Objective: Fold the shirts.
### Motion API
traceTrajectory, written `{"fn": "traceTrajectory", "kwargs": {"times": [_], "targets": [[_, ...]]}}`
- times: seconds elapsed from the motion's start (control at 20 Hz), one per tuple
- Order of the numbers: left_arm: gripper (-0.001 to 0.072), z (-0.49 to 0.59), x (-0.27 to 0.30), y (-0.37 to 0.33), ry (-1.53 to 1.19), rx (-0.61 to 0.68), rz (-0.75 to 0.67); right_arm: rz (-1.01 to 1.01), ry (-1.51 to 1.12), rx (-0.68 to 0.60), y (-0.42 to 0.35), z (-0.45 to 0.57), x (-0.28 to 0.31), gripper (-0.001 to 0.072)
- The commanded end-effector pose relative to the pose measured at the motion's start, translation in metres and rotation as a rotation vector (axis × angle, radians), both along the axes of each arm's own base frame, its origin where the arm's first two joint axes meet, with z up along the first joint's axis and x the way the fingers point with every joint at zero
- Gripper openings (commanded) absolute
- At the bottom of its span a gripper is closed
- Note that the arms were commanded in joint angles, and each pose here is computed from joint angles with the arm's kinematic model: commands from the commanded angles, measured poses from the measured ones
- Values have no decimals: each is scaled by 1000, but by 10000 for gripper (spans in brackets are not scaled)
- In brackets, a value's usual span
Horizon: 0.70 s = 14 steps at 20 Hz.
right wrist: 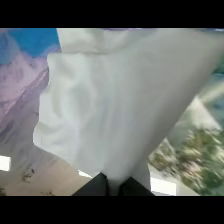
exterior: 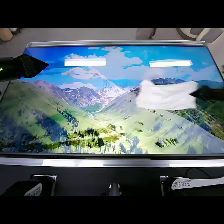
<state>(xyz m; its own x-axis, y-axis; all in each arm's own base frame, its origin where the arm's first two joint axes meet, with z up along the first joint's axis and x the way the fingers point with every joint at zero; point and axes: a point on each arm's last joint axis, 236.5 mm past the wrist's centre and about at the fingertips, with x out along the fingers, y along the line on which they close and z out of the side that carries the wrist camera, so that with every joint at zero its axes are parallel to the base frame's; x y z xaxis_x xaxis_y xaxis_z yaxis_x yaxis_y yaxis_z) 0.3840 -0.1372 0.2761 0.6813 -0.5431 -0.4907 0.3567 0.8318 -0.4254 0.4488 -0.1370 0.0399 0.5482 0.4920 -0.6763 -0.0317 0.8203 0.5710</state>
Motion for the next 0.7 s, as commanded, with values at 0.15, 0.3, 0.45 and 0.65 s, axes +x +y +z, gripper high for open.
{"fn": "traceTrajectory", "kwargs": {"times": [0.15, 0.3, 0.45, 0.65], "targets": [[26, 0, 0, 1, -1, 4, 3, -281, 420, -92, -144, -34, -192, 23], [26, 0, 0, 1, -1, 4, 2, -323, 557, -94, -127, -68, -232, 22], [26, 0, 0, 1, -1, 4, 2, -330, 611, -102, -111, -88, -252, 23], [26, 0, 0, 1, -1, 4, 2, -318, 721, -203, -120, -99, -286, 23]]}}
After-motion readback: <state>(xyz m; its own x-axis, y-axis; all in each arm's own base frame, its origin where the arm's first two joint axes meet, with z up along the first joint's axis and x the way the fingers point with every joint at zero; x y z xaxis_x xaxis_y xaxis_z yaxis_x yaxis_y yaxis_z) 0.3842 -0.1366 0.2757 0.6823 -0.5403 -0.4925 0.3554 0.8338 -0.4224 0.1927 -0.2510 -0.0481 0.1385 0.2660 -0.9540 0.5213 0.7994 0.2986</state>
